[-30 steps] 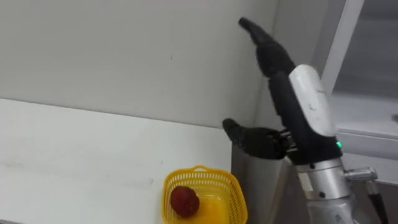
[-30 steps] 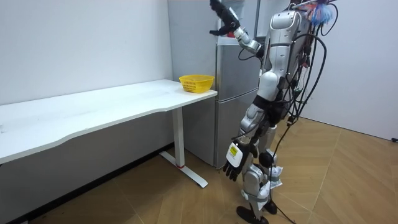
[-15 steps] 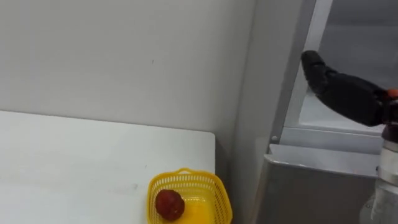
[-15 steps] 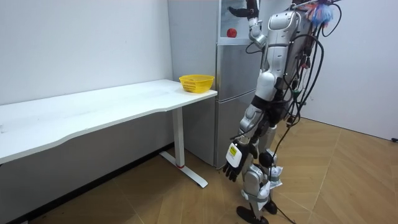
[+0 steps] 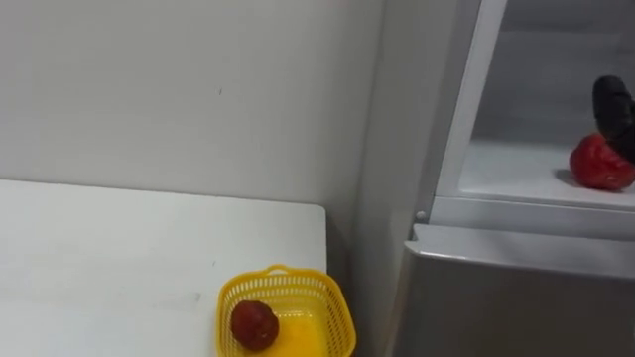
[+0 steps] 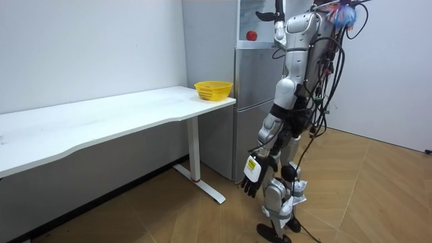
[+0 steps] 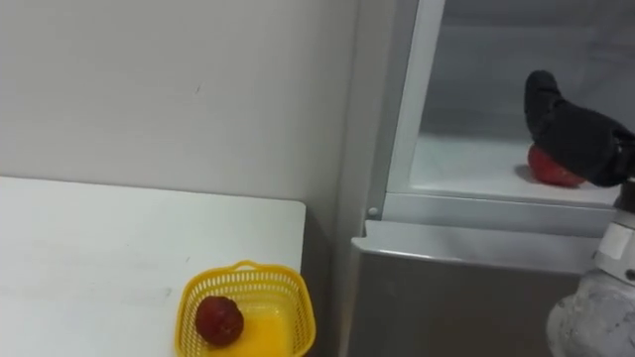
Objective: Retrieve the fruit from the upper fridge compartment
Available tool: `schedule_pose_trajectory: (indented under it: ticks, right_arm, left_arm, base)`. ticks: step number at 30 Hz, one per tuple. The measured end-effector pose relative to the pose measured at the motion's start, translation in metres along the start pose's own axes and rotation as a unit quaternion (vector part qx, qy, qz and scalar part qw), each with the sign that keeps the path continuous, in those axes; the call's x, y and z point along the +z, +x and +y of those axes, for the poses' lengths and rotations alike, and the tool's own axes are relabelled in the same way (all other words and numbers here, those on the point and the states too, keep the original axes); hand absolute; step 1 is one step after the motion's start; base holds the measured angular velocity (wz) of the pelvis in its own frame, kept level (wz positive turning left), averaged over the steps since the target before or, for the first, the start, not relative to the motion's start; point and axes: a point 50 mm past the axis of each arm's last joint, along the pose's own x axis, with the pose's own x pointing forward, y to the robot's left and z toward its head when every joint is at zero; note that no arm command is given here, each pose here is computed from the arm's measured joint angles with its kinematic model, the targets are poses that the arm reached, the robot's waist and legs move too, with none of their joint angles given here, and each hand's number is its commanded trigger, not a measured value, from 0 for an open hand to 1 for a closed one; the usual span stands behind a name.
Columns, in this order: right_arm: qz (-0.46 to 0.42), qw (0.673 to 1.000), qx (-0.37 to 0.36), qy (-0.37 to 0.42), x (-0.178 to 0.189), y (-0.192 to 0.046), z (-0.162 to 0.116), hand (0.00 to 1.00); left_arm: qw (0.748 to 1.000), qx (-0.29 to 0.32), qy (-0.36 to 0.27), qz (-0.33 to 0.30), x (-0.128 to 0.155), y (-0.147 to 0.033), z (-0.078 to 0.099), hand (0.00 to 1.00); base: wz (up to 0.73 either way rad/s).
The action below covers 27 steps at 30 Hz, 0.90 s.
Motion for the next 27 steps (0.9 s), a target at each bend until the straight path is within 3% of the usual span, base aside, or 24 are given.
schedule_pose_trajectory:
  ticks: [6, 16, 27]
  right_arm:
    - [0.072, 0.997, 0.031, -0.02, -0.03, -0.005, 0.006, 0.0]
    - [0.101, 0.991, 0.077, -0.049, -0.053, 0.025, 0.009, 0.0]
    - [0.156, 0.98, 0.104, -0.065, -0.074, 0.022, 0.014, 0.0]
  left_arm:
    - [1.0, 0.007, 0.001, 0.007, -0.003, -0.001, 0.006, 0.0]
    - [1.0, 0.005, 0.002, -0.004, -0.002, -0.002, 0.005, 0.0]
    - [1.0, 0.007, -0.01, 0.004, -0.012, -0.003, 0.007, 0.0]
  base:
    - [-0.01]
    - [0.0]
    - [0.01]
